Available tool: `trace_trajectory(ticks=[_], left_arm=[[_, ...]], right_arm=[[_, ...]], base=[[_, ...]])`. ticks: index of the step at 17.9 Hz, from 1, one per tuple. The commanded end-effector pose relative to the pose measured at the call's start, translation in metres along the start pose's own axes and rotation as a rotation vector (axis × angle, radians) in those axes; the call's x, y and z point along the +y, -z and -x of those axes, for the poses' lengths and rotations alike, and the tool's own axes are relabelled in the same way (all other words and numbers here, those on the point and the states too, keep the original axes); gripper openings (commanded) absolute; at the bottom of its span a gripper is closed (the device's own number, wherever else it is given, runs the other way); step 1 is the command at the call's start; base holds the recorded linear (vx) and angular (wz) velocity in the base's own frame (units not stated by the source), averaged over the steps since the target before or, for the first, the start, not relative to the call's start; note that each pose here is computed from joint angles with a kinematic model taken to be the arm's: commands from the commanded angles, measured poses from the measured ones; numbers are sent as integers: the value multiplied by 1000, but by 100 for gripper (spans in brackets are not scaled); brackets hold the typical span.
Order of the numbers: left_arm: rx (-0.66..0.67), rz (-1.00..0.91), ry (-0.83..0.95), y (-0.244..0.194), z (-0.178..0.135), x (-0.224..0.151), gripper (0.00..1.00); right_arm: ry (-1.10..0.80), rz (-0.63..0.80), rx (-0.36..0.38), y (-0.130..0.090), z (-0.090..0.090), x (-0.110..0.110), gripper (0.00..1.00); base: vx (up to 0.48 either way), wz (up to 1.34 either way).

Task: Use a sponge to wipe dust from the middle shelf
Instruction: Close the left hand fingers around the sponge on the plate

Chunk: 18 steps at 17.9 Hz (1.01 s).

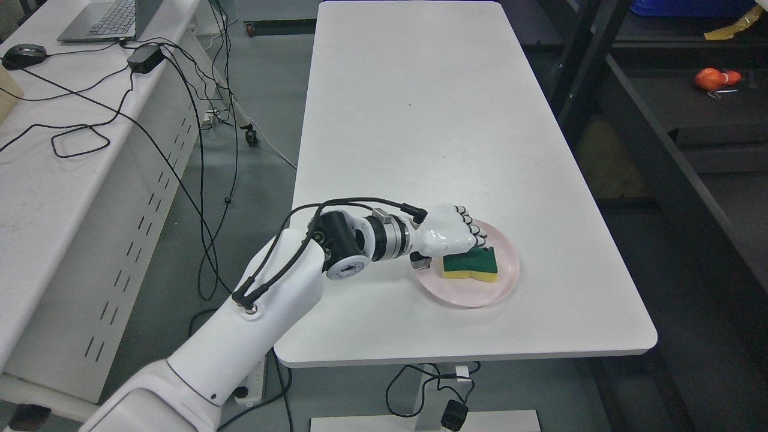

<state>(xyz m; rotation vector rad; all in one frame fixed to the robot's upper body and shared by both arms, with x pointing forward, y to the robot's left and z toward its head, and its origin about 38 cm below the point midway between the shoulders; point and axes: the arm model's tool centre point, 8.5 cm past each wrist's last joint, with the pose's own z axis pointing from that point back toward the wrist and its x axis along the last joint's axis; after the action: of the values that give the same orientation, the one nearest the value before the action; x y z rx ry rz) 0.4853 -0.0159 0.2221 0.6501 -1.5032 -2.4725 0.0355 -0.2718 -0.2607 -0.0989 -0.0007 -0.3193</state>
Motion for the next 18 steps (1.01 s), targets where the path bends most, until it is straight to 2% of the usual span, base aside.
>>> trace_trajectory(ticks=[1, 6, 18], left_arm=[[13, 85, -17, 5, 7, -24, 80], [55, 94, -51, 4, 16, -29, 73], [141, 17, -166, -20, 50, -21, 47]], right_arm=[[2, 15, -23, 0, -10, -10, 100], [2, 15, -23, 0, -10, -10, 100], [1, 15, -23, 0, -10, -10, 100]], base=[[0, 0], [0, 0], [0, 0]])
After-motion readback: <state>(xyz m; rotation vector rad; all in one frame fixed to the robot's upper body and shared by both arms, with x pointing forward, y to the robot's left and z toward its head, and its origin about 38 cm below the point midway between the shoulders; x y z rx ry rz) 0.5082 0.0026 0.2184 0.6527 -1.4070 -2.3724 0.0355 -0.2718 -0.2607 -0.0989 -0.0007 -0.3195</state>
